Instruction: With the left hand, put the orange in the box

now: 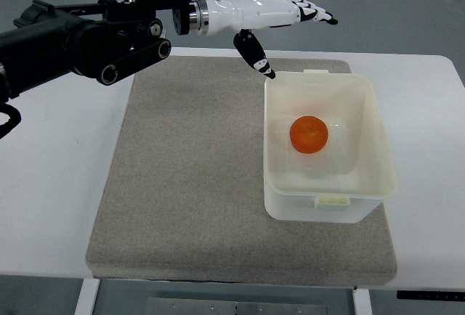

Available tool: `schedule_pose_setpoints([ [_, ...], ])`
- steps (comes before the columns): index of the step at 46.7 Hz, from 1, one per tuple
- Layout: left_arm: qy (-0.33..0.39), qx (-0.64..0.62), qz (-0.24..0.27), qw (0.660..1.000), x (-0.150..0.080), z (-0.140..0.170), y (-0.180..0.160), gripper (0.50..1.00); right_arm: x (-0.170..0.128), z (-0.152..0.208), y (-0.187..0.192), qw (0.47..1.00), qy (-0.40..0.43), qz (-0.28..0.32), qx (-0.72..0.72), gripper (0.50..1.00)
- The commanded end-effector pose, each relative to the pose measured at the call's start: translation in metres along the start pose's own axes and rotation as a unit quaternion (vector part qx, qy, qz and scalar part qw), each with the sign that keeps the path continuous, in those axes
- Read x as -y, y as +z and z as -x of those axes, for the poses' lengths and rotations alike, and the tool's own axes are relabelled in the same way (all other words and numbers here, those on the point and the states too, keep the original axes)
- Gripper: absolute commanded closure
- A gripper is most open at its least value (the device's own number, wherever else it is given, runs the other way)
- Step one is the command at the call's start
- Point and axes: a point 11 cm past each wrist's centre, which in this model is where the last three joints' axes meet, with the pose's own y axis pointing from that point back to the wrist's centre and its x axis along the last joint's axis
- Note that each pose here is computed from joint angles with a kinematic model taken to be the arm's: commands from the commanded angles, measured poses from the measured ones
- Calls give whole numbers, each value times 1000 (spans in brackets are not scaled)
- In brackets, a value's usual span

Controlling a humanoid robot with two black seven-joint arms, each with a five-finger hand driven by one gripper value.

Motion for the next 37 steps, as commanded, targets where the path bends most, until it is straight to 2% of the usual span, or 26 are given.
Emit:
schedule_pose_setpoints([
  [1,26,-5,-59,998,-18,-15,-35,512,0,0,0,1000,0,0,0,574],
  [8,72,-10,-150,986,-54,-37,-85,512,0,0,0,1000,0,0,0,574],
  [13,87,-33,-185,978,-73,-27,-104,512,0,0,0,1000,0,0,0,574],
  [21,124,-45,-223,966,-94,-37,-123,514,0,0,0,1000,0,0,0,574],
  [31,175,-103,-236,950,-107,-41,-132,521,0,0,0,1000,0,0,0,574],
  [37,194,-147,-313,918,-122,-34,-151,525,0,0,0,1000,0,0,0,574],
])
